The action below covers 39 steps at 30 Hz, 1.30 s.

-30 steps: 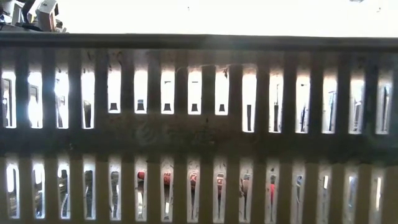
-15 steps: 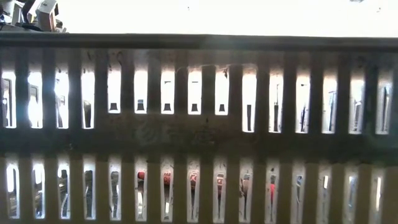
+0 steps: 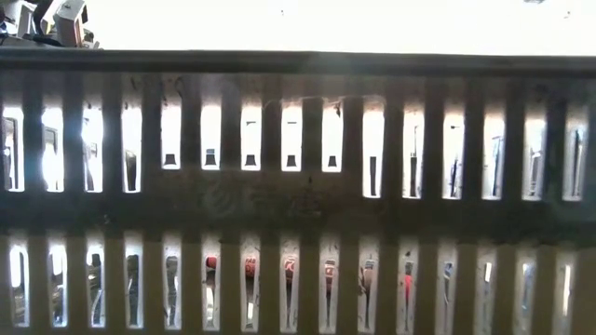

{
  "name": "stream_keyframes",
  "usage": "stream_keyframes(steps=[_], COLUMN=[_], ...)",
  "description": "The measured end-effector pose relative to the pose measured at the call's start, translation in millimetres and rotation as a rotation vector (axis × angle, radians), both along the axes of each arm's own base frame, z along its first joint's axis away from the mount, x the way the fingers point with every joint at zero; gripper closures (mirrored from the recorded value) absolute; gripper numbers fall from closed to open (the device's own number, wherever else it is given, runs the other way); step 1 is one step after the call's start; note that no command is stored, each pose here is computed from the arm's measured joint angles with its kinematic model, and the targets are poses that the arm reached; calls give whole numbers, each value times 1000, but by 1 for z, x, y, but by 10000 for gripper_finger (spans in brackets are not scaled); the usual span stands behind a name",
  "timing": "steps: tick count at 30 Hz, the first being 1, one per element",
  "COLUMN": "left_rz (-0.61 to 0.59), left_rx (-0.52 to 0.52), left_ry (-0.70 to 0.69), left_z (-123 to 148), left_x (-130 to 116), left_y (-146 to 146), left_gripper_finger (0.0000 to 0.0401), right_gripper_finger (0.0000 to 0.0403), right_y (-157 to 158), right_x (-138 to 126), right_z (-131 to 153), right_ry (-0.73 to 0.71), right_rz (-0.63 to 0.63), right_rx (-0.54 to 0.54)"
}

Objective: Sort crayons
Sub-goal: Put the yellow crayon into the blue bin

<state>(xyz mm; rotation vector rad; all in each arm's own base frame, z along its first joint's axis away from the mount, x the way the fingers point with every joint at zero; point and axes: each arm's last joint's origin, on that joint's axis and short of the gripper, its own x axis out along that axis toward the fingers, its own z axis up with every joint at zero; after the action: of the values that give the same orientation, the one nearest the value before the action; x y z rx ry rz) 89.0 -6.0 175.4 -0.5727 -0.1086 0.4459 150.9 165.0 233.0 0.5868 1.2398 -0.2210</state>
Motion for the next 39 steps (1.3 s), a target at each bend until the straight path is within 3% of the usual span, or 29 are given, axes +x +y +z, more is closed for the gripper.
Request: stream_keyframes(steps=[5, 11, 17, 20, 28, 35, 39], left_rz=[0, 0, 0, 0, 0, 0, 0], left_rx=[0, 0, 0, 0, 0, 0, 0], left_ry=[0, 0, 0, 0, 0, 0, 0], left_z=[0, 0, 0, 0, 0, 0, 0], left_x=[0, 0, 0, 0, 0, 0, 0], left_y=[0, 0, 0, 0, 0, 0, 0], left_gripper_finger=[356, 356, 356, 356, 356, 356, 356], right_gripper_finger=[323, 323, 323, 323, 323, 323, 323], right_y=[-39, -82, -133, -152, -164, -159, -150], right_x=[16, 51, 69, 80, 136, 159, 167], right_z=[6, 5, 6, 6, -18, -62, -73], right_ry=[-29, -64, -82, -137, -328, -206, -194], right_rz=[-78, -151, -372, -469, -508, -523, -481], right_rx=[-150, -192, -200, -177, -82, 74, 167])
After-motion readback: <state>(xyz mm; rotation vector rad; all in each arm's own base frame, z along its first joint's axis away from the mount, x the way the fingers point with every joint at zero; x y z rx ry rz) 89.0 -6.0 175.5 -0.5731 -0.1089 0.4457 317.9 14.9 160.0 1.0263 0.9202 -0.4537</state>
